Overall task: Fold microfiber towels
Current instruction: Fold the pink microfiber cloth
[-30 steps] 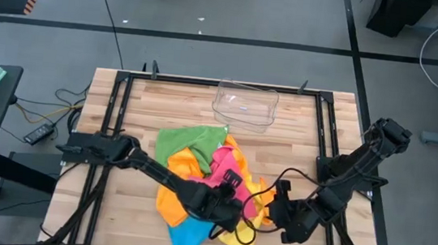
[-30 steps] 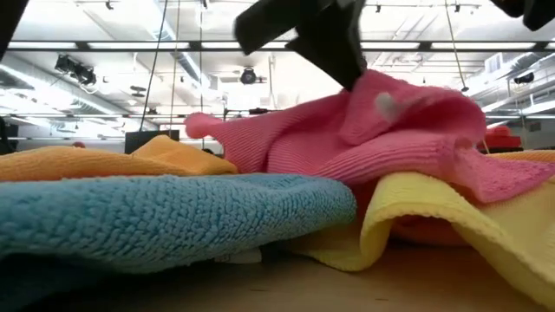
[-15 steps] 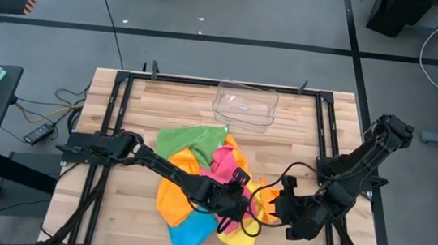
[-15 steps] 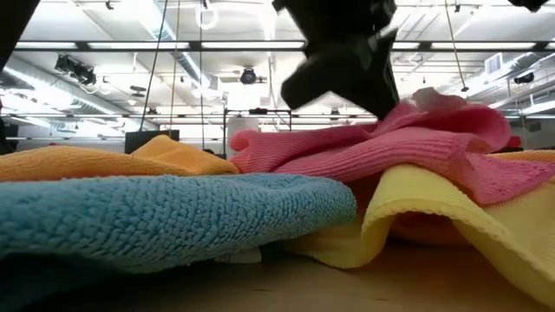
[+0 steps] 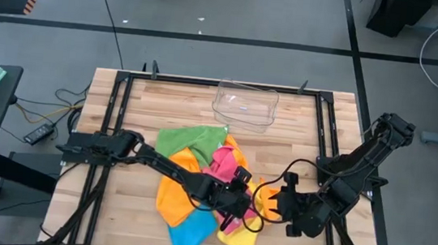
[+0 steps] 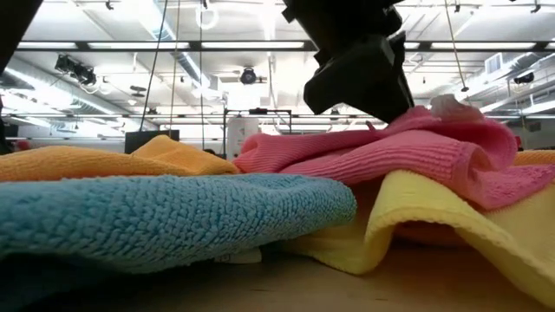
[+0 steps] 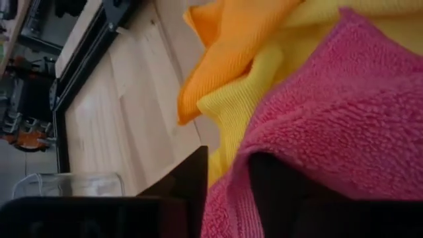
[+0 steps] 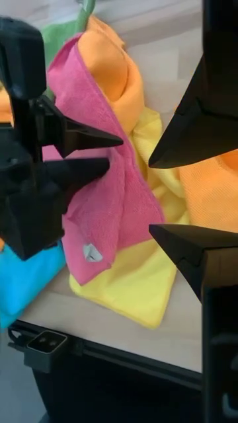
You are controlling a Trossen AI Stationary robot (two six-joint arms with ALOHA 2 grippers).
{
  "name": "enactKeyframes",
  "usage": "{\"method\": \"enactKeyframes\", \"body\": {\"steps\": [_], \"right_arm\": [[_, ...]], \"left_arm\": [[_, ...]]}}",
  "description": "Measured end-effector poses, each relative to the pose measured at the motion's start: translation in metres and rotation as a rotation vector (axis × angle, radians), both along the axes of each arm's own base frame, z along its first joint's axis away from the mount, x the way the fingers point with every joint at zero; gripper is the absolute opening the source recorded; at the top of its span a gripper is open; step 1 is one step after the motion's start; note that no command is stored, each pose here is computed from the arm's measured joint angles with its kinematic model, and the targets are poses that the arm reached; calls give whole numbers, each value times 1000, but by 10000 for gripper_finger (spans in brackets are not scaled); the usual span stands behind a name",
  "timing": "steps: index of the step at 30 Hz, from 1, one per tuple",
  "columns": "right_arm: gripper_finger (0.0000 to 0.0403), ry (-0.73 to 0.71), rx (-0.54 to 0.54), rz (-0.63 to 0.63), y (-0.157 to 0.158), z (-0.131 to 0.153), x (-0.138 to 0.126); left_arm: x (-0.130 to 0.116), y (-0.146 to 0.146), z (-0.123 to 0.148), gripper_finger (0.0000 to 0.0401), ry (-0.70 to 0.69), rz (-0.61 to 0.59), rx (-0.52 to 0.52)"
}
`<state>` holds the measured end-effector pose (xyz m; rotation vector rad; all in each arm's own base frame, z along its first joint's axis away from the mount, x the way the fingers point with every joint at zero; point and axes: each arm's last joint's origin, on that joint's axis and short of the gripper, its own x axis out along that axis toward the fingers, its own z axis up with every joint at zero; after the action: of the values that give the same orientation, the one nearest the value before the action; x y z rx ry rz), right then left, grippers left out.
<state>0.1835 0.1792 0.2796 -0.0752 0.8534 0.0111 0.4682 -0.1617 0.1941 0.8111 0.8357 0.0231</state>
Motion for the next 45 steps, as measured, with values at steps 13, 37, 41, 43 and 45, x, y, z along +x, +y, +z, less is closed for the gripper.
{"method": "enactKeyframes", "body": {"steps": [13, 37, 41, 43, 45], "right_arm": [[156, 3, -15, -4, -1, -2, 0], [156, -13, -26, -8, 0, -1, 0], [156, -13, -26, -8, 0, -1, 0], [156, -15, -27, -9, -1, -1, 1], [156, -19, -32, -12, -1, -1, 1]], "left_arm": [[-36, -10, 45, 173, 117, 100, -41], [-60, 82, 39, 158, 569, 522, -260], [-59, 86, 38, 174, 584, 494, -263], [-59, 86, 38, 180, 590, 474, -258], [-58, 85, 36, 183, 606, 436, -274]]}}
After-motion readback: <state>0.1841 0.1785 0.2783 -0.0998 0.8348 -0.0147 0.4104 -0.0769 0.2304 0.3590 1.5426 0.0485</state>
